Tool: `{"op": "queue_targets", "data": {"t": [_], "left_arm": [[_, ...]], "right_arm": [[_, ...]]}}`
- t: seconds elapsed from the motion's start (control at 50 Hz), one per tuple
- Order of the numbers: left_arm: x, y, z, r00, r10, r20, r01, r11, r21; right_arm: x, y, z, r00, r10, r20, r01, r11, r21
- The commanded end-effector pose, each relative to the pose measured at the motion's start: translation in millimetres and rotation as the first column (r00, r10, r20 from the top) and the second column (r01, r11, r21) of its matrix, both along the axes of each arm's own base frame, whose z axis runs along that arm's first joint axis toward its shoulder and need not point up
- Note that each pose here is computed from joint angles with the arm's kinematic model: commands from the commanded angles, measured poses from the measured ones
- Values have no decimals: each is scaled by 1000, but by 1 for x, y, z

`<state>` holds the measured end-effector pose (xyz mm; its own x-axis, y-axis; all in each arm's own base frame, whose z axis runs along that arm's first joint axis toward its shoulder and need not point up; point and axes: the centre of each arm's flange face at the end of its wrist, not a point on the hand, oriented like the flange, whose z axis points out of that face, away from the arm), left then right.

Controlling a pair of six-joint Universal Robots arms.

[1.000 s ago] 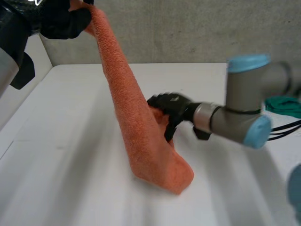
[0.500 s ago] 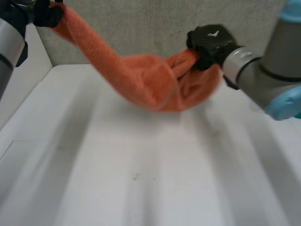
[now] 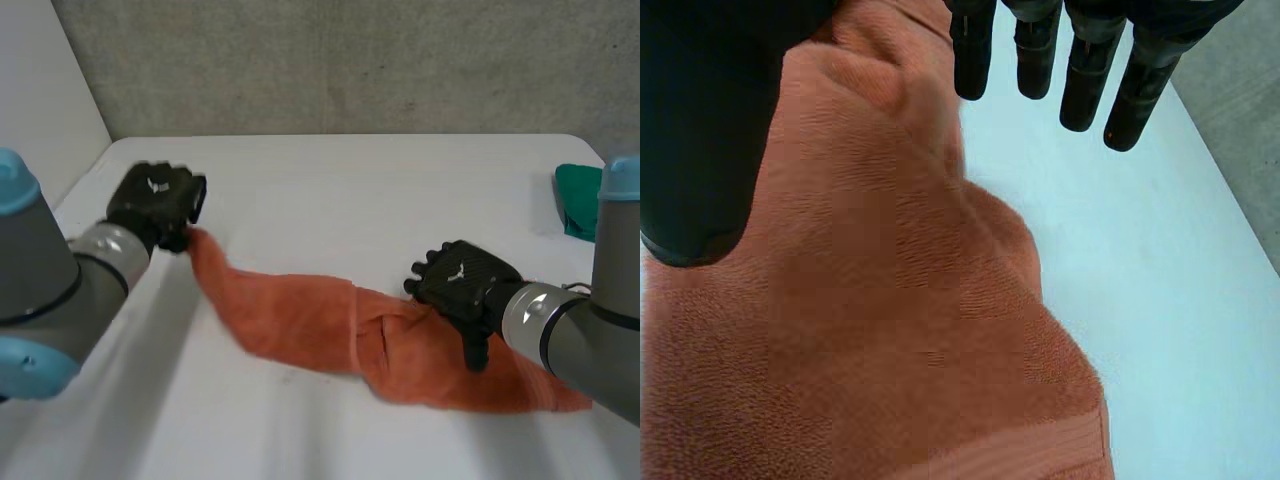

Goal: Fold the laundry.

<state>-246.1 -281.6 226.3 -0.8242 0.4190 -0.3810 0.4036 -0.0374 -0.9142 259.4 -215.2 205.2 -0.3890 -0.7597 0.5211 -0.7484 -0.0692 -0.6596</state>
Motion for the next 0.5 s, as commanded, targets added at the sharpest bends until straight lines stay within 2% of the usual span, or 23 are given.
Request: {"op": "queue_targets", "data": {"t": [0.02, 0.14, 0.28, 0.38, 0.5], "left_arm": [[6, 25, -14, 979, -35, 201, 36, 999, -3], [-13, 45, -2, 981, -102, 166, 109, 994, -31], [-49, 75, 8, 971, -231, 59, 233, 972, -30], [-85, 87, -21, 942, -332, 52, 330, 943, 41], [-113, 88, -52, 919, -389, 66, 382, 919, 97]], "right_arm": [[-13, -35, 20, 980, -137, 143, 144, 989, -37], [-23, -42, 28, 970, -168, 174, 181, 982, -62], [-25, -36, 15, 972, -176, 154, 181, 983, -23], [-29, -33, 5, 971, -188, 145, 190, 982, -4], [-33, -31, -5, 970, -197, 140, 198, 980, 8]]}}
